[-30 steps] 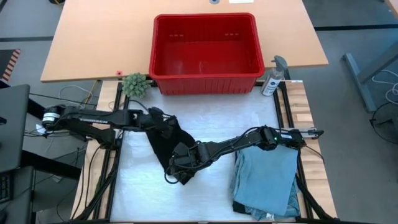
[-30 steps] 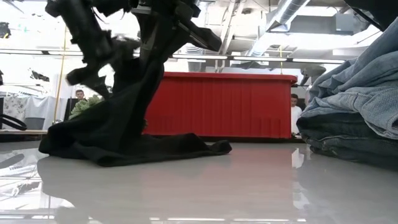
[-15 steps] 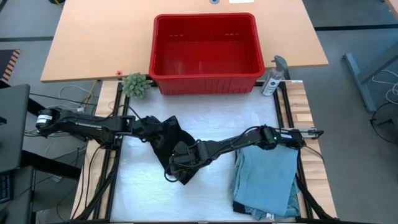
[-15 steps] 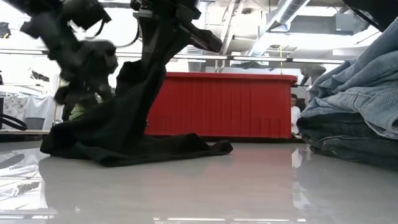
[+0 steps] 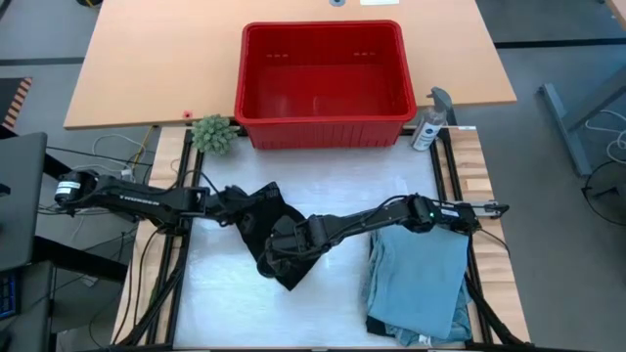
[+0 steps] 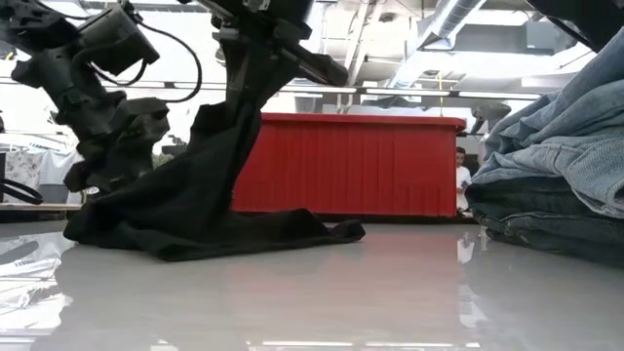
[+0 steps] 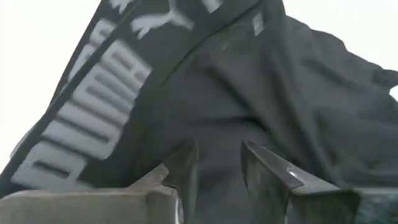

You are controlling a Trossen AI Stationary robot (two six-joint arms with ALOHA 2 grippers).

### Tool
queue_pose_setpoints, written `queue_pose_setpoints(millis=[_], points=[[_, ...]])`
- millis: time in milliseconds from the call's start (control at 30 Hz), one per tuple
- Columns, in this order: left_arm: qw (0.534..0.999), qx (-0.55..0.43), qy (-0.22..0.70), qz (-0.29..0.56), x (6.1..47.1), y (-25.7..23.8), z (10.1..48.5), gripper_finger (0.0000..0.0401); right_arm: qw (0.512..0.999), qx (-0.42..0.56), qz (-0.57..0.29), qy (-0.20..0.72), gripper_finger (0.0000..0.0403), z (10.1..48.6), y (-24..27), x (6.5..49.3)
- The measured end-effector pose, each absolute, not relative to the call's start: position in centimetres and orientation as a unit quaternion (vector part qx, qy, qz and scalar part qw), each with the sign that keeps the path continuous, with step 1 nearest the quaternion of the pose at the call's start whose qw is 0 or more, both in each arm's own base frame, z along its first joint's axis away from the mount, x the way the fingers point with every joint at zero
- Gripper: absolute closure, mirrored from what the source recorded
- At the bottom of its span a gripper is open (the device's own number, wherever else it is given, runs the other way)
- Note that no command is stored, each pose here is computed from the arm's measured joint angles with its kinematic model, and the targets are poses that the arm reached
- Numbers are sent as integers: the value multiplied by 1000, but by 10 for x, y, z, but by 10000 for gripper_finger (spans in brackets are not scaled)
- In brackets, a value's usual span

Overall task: Fold Laundry from Bin
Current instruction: Fold the black boxer

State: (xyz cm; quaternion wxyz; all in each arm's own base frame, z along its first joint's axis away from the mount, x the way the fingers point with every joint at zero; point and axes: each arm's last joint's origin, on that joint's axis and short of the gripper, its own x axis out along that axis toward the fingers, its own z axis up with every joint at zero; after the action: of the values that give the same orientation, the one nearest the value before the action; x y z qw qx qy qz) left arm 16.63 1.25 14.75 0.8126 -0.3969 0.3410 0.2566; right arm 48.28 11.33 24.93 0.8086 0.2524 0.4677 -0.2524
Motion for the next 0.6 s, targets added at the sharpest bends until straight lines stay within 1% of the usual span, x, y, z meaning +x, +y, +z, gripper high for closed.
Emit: queue_pose_setpoints(millis=[167, 333, 467, 600], points=[[798, -389, 362, 283, 159, 13, 133, 323, 808, 255, -255, 467, 370, 249, 110, 484], [794, -379, 369, 299, 160, 14, 128, 362, 804, 253, -258, 473, 373, 249, 110, 482], [780, -373, 386, 322, 161, 15, 121, 395, 778, 256, -287, 497, 369, 246, 108, 474], [778, -368, 394, 321, 164, 15, 117, 399, 756, 241, -309, 524, 366, 244, 107, 466]])
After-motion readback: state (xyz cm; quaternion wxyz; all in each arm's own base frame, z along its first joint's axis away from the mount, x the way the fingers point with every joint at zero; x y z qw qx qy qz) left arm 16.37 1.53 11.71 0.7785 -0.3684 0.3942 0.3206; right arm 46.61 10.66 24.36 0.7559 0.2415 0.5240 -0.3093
